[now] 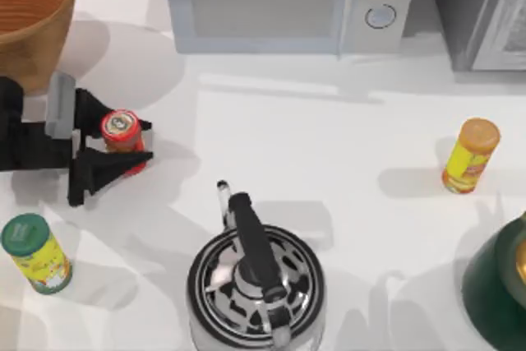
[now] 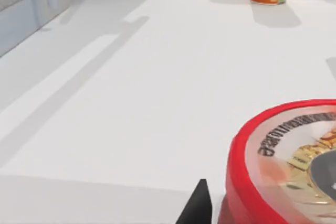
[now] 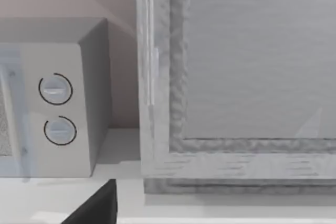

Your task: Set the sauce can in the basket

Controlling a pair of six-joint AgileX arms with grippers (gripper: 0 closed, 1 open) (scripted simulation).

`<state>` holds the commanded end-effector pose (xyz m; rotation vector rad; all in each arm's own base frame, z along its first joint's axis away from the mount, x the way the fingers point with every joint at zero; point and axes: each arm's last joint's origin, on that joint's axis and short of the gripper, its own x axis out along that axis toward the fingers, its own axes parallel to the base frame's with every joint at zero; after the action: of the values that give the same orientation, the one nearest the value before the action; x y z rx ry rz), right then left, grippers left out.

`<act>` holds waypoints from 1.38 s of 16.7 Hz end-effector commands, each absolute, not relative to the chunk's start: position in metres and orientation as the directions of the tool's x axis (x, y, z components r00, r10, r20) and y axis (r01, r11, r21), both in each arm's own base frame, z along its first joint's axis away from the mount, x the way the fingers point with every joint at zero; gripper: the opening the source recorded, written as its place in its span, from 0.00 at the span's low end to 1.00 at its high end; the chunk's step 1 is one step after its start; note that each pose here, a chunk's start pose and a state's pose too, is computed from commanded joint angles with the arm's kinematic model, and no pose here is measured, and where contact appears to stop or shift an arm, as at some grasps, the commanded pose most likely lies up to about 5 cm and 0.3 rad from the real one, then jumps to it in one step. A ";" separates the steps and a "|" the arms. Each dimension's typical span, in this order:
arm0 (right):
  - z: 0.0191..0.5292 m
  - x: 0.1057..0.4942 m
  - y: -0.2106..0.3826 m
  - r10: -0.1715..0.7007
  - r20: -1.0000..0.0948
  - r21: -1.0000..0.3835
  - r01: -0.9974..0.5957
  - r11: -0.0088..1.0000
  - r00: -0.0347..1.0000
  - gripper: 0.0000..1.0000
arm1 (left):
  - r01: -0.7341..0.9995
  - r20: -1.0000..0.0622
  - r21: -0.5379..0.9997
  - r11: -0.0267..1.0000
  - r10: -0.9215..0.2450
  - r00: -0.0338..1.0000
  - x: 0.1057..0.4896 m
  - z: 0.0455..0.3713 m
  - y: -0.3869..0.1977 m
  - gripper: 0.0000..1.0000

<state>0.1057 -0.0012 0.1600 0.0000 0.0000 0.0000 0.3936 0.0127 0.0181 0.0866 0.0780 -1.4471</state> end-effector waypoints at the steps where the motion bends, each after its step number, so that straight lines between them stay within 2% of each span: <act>1: 0.160 0.106 -0.001 0.000 0.000 0.000 0.000 1.000 1.000 1.00 | 0.993 -0.106 0.012 0.121 -0.987 0.122 0.394 0.018 0.013 0.10; 2: 0.160 0.106 -0.001 0.000 0.000 0.000 0.000 1.000 1.000 1.00 | 0.993 -0.106 0.012 0.121 -0.987 0.122 0.394 0.018 0.013 0.02; 3: 0.160 0.106 -0.001 0.000 0.000 0.000 0.000 1.000 1.000 1.00 | 0.993 -0.106 0.012 0.121 -0.987 0.122 0.394 0.018 0.013 0.00; 15: 0.160 0.106 -0.001 0.000 0.000 0.000 0.000 1.000 1.000 1.00 | 0.994 -0.110 0.019 0.108 -0.988 0.109 0.391 0.021 0.007 0.00; 23: 0.160 0.106 -0.001 0.000 0.000 0.000 0.000 1.000 1.000 1.00 | 0.996 -0.153 0.089 0.016 -0.988 0.030 0.386 0.056 -0.037 0.00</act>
<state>0.1057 -0.0012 0.1600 0.0000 0.0000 0.0000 0.3862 -0.0369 0.0557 0.1898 0.0520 -1.5433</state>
